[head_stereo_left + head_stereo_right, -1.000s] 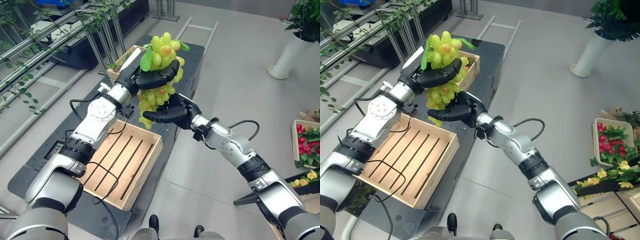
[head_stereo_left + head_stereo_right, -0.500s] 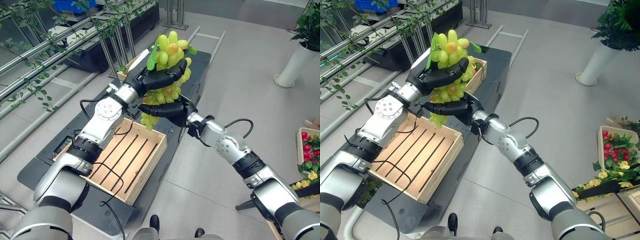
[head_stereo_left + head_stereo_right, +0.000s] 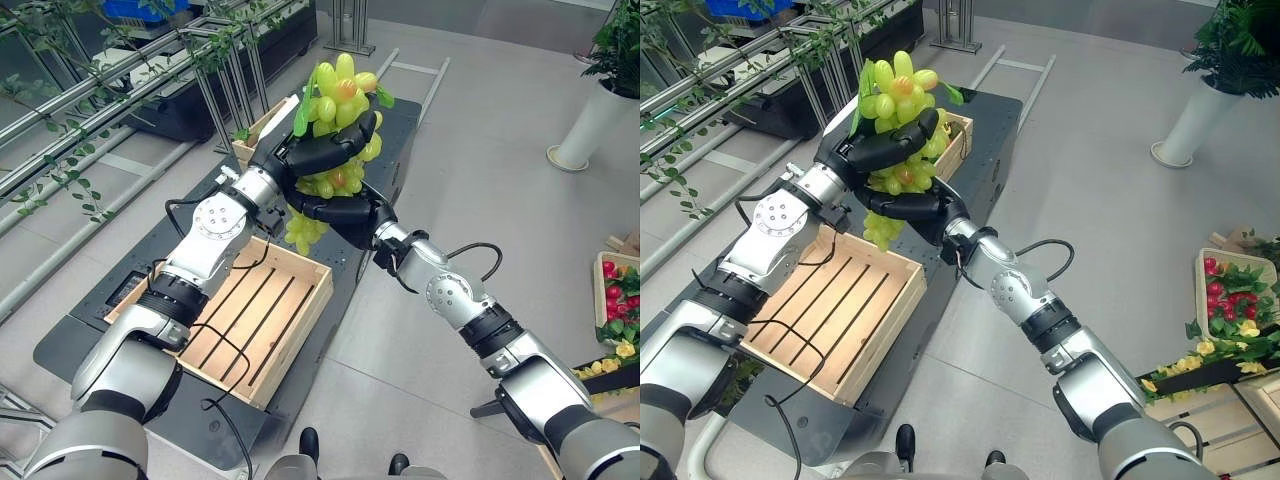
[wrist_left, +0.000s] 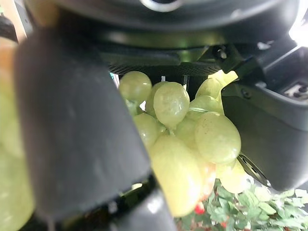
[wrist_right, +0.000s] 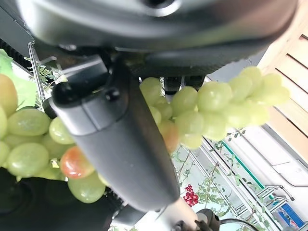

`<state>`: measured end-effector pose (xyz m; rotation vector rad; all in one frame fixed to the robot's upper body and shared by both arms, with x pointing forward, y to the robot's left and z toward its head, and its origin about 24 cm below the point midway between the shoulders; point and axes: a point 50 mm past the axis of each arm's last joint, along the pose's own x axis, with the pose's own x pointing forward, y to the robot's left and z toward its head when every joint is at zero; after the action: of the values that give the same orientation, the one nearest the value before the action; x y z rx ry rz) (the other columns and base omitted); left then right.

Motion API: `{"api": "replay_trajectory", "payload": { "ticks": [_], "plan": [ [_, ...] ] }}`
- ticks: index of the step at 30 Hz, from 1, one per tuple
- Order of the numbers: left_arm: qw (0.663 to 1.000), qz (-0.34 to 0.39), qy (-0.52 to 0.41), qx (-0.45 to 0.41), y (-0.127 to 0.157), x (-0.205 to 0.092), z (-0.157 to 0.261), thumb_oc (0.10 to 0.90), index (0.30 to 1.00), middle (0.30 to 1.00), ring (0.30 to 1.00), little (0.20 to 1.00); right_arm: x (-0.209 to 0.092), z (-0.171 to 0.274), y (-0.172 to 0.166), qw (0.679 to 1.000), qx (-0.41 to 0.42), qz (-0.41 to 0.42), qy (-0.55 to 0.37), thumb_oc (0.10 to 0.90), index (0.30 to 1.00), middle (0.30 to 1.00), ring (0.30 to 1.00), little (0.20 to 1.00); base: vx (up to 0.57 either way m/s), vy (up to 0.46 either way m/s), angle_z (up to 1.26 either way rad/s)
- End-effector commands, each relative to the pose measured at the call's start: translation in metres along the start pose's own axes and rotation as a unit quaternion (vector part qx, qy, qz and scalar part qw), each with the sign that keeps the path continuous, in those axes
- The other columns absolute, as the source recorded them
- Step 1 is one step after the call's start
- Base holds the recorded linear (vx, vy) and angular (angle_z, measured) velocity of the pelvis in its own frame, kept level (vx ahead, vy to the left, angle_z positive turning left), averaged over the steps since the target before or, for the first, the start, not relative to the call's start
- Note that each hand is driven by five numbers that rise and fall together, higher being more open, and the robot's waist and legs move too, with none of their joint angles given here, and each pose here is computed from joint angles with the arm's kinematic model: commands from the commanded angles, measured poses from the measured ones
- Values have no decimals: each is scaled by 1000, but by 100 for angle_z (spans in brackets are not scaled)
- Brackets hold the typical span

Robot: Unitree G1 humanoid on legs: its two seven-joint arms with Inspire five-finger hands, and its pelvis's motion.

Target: Pick up the fruits from the basket on one side to the basket on the other side

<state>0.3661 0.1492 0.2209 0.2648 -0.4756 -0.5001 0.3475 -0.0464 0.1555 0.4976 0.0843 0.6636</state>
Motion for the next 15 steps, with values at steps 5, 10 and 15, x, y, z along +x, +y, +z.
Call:
{"api": "replay_trajectory", "payload": {
  "ticks": [5,10,15],
  "plan": [
    [996,50,-57,-43,4,32,23,800,900,900,900,900,22,60,38,985,35,42,-163,400,300,300,300,300,0,0,0],
    [994,83,-46,-46,11,28,15,800,900,900,900,900,19,62,34,985,30,34,-167,400,300,300,300,300,0,0,0],
    [988,138,-45,-52,24,22,13,800,900,900,900,900,17,64,28,985,24,19,-171,400,300,300,300,300,0,0,0]
  ]
}}
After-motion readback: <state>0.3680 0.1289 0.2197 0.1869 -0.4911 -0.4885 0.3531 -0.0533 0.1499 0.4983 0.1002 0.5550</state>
